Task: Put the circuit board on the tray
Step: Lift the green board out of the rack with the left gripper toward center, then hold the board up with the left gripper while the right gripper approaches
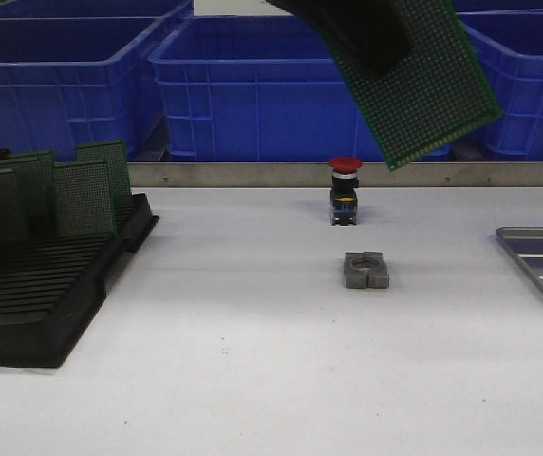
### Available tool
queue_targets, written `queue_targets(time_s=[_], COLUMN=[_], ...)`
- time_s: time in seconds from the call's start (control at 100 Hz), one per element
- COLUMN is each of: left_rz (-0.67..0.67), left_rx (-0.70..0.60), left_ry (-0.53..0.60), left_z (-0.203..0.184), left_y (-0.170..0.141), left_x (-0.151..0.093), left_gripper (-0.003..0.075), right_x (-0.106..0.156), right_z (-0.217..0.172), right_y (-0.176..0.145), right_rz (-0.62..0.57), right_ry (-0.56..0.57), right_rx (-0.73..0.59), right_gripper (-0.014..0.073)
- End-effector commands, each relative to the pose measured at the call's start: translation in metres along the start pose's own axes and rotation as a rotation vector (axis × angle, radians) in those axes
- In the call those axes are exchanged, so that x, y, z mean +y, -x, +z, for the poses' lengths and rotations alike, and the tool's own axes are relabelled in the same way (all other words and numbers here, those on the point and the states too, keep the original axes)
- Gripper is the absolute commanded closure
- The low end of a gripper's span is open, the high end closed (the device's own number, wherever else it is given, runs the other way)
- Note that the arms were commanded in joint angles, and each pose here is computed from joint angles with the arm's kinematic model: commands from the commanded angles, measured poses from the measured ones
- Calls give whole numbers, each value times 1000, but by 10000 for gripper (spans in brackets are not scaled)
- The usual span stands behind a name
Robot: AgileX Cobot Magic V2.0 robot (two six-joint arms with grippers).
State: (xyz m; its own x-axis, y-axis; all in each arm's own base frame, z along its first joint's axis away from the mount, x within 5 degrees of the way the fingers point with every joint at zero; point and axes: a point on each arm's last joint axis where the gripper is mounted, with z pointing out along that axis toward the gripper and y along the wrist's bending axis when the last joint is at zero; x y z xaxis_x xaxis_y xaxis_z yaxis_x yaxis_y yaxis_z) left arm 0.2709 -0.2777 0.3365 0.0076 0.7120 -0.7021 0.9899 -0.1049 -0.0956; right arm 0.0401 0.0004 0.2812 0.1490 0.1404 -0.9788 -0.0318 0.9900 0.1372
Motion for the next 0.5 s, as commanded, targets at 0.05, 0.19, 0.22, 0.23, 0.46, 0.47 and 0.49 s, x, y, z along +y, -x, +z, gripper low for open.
queue_targets(time_s=[0.05,0.19,0.22,0.23,0.46,0.47,0.49], left_rz=[26,26,26,26,26,26,26], left_rx=[-72,-72,-72,-72,-72,-72,-72], left_ry=[-26,-26,-26,-26,-26,-26,-26], left_z=[-18,-18,-18,-18,-18,-18,-18], left_y=[19,19,19,19,19,19,19], left_x=[-17,-17,-17,-17,-17,-17,-17], left_gripper=[739,739,739,739,739,739,739], right_x=[7,11,11,11,11,11,11], right_z=[8,26,30,31,53,53,54], right_y=[49,76,80,80,80,79,78], right_rz=[6,6,6,6,6,5,5], right_ry=[-20,-46,-50,-51,-64,-65,-67], right_rx=[146,328,357,367,459,464,474], right_gripper=[663,663,663,663,660,659,654])
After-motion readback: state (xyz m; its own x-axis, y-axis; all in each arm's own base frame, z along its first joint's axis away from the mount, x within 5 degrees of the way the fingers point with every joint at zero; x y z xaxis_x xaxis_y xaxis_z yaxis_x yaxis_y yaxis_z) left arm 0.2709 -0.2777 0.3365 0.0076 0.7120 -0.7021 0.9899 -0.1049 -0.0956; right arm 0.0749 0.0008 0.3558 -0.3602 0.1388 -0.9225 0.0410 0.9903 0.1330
